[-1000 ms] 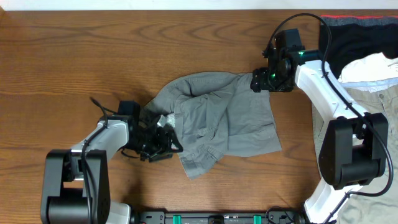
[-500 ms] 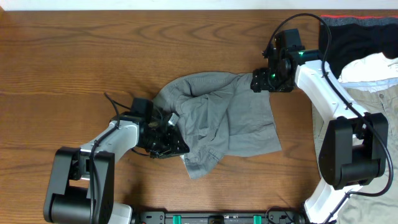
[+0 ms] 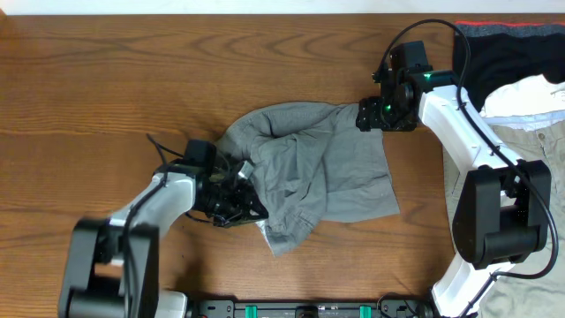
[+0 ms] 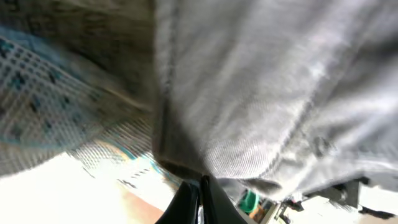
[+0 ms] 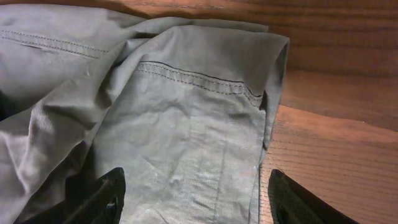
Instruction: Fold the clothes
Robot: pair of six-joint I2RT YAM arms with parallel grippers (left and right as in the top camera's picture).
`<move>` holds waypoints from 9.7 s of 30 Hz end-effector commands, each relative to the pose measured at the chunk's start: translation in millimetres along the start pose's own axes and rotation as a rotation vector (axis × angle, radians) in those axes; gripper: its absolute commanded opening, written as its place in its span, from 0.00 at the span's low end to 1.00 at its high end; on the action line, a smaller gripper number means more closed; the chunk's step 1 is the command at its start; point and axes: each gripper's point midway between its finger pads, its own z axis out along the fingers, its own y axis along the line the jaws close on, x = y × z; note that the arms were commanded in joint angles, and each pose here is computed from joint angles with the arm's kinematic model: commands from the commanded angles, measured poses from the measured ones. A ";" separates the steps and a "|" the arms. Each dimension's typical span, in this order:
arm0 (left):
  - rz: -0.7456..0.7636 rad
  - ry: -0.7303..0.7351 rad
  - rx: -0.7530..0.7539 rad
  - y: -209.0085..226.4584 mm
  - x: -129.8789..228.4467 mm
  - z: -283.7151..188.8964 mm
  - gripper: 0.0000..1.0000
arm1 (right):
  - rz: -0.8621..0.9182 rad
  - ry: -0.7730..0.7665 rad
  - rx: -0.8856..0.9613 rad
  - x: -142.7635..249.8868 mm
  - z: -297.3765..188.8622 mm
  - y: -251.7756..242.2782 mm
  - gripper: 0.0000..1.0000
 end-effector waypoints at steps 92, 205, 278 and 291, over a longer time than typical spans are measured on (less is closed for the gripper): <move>0.299 -0.337 -0.138 -65.7 -149.7 -122.4 0.40 | -0.045 -0.599 -0.099 -32.0 -235.2 -25.5 0.01; 0.810 -1.660 -0.563 -317.7 158.0 -460.8 0.06 | -0.035 -1.247 -0.069 72.9 -521.5 31.7 0.01; -0.107 -0.467 -0.845 167.6 -206.3 -213.1 0.52 | -0.103 0.143 -0.156 2.4 -108.9 37.1 0.81; -0.187 -0.302 -0.832 203.5 -185.3 -174.7 0.08 | -0.086 0.152 -0.109 4.4 -108.1 29.8 0.82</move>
